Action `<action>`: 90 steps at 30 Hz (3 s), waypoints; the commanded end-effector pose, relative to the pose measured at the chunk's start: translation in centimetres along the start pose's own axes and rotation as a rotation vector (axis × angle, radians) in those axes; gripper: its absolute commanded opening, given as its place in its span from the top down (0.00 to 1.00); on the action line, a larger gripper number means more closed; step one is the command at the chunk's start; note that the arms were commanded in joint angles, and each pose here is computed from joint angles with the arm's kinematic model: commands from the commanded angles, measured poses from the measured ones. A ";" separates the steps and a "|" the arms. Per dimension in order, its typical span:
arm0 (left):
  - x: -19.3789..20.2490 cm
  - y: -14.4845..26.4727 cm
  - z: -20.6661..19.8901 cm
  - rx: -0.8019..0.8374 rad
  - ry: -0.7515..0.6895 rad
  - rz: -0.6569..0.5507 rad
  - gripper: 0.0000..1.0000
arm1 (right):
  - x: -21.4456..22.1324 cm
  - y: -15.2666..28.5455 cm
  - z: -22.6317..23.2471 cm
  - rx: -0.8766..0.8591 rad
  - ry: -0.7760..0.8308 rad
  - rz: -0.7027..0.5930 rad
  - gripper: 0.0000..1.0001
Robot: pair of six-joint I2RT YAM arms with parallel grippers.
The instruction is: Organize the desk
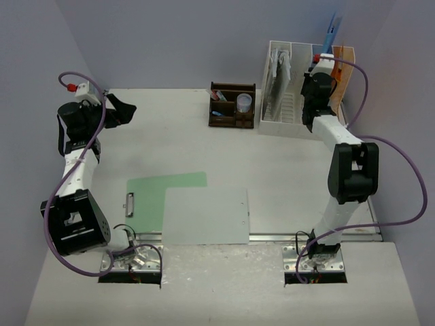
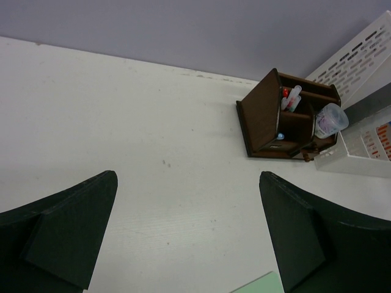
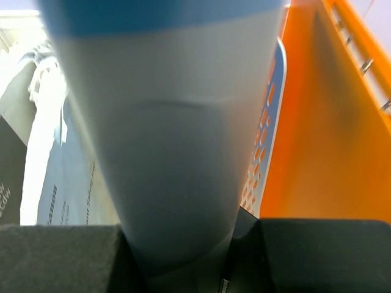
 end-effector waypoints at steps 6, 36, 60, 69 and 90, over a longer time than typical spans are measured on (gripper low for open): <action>0.1 -0.6 0.5 0.013 -0.035 -0.013 0.00 | -0.5 0.5 -1.6 -0.021 0.024 -0.144 1.00; 0.8 -1.0 1.0 -0.001 0.027 0.018 0.00 | 0.1 -0.8 -3.4 0.092 -0.077 -0.255 1.00; 1.3 -1.6 1.8 -0.014 0.028 0.042 0.00 | 3.6 -1.3 -1.6 0.015 0.006 -0.290 1.00; 1.5 -1.8 2.1 -0.015 0.040 0.049 0.00 | 5.4 -0.1 -2.8 -0.007 0.026 -0.253 1.00; 1.7 -1.8 2.3 -0.025 0.037 0.061 0.00 | 9.9 -1.2 -2.1 -0.024 -0.136 0.053 1.00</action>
Point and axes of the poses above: each gripper's point midway between its finger pads, its own y axis back along the fingers, its own z axis along the line the jaws close on, x = y × z, the point moved 3 cm from there along y, back along the fingers, and after that the axes turned 10 degrees about y, right-handed, at the moved point
